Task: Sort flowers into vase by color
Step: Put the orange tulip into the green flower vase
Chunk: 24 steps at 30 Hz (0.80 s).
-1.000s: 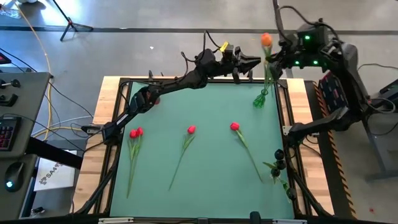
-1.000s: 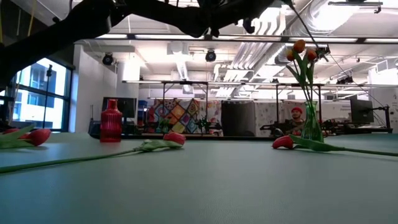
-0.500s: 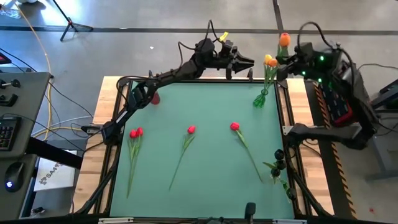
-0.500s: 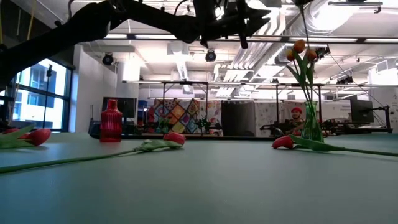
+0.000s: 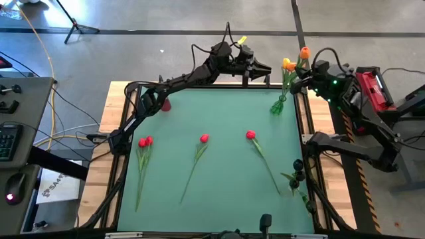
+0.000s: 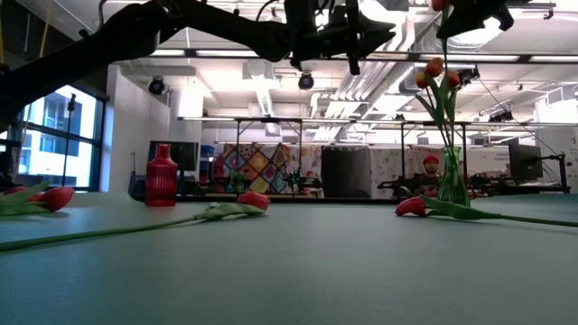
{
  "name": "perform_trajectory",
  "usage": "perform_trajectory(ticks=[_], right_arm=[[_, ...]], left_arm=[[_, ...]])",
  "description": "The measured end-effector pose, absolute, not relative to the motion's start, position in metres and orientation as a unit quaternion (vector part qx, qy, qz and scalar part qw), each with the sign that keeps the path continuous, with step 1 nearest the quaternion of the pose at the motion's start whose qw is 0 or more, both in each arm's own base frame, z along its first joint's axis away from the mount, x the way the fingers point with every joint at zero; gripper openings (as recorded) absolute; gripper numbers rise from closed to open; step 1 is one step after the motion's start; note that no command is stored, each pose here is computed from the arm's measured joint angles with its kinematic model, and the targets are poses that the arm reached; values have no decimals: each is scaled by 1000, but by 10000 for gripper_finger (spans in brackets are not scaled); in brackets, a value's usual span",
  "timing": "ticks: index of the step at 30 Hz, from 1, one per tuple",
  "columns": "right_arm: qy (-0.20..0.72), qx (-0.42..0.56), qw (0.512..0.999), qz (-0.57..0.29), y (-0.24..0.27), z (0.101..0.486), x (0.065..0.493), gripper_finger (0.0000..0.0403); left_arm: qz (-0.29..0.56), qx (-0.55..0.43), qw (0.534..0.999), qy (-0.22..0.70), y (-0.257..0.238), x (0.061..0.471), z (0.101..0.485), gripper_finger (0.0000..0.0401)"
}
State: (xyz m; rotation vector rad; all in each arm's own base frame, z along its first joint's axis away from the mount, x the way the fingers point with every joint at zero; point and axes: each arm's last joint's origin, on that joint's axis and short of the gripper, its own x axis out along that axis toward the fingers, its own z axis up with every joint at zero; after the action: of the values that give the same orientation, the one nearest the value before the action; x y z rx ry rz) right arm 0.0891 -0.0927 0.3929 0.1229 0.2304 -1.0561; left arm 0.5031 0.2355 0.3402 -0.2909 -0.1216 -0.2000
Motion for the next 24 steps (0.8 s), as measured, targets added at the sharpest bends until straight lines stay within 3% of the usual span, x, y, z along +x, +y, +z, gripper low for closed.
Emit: perform_trajectory(ticks=[14, 24], right_arm=[[154, 53, 848, -505, -101, 356, 97, 5], [188, 101, 835, -508, -103, 332, 100, 91]], left_arm=[[-91, -148, 983, -55, 241, 501, 339, 81], [-91, -146, 984, -55, 241, 501, 339, 81]])
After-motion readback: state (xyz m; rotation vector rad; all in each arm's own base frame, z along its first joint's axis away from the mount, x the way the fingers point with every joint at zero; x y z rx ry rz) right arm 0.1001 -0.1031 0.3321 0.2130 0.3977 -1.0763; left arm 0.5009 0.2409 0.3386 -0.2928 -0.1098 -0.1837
